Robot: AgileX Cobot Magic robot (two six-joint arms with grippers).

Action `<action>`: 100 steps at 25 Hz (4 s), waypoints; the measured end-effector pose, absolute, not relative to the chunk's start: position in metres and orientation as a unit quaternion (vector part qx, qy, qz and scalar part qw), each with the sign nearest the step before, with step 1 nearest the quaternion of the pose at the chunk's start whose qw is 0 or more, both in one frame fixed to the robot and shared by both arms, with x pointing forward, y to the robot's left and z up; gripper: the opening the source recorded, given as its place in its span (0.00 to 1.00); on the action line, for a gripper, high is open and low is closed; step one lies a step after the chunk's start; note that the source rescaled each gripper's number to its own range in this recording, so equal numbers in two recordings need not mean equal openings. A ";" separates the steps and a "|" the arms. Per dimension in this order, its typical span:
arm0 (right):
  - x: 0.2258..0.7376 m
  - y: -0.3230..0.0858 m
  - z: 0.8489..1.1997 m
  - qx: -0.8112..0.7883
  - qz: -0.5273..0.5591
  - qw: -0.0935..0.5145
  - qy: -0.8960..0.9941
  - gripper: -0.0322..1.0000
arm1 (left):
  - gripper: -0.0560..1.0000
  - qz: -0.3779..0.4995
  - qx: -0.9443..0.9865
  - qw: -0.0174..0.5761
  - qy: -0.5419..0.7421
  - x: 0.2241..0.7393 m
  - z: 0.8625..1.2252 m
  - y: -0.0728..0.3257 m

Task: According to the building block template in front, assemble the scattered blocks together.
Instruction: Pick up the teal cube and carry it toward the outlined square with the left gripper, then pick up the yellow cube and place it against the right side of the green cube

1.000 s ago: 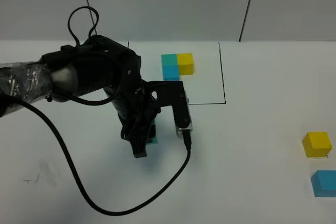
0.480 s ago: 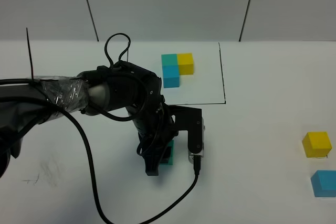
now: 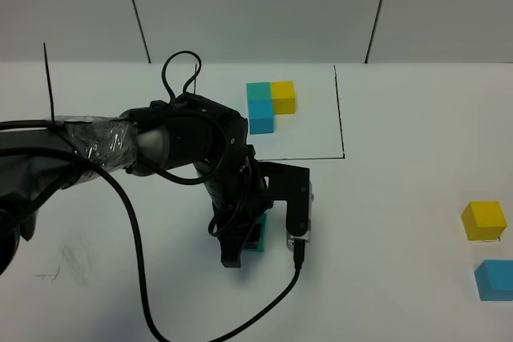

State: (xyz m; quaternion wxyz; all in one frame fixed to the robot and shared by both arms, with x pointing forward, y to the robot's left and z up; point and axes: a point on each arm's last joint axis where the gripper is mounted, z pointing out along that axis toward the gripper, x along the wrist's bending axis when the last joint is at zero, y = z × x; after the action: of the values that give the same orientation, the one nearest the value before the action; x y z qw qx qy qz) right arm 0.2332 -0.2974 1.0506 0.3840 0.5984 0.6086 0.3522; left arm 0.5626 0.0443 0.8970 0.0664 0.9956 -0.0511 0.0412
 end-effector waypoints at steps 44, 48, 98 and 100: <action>0.233 -0.297 1.051 0.598 0.352 0.384 0.609 0.69 | 0.81 0.522 0.640 0.376 0.420 0.187 1.267 0.350; 0.233 -0.297 1.051 0.598 0.352 0.384 0.609 0.69 | 0.79 0.537 0.591 0.455 0.396 0.121 1.245 0.355; 0.233 -0.297 1.051 0.599 0.352 0.384 0.608 0.69 | 0.62 0.336 0.554 0.340 0.682 0.226 1.045 0.300; 0.233 -0.297 1.051 0.600 0.353 0.383 0.607 0.69 | 0.62 0.336 0.554 0.340 0.682 0.226 1.045 0.300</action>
State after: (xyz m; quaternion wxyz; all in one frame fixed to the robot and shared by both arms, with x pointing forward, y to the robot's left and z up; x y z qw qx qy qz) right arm 0.2332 -0.2974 1.0506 0.3828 0.6004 0.6066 0.3535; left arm 0.2264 0.3002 1.0450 0.3403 0.5536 0.6817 0.3361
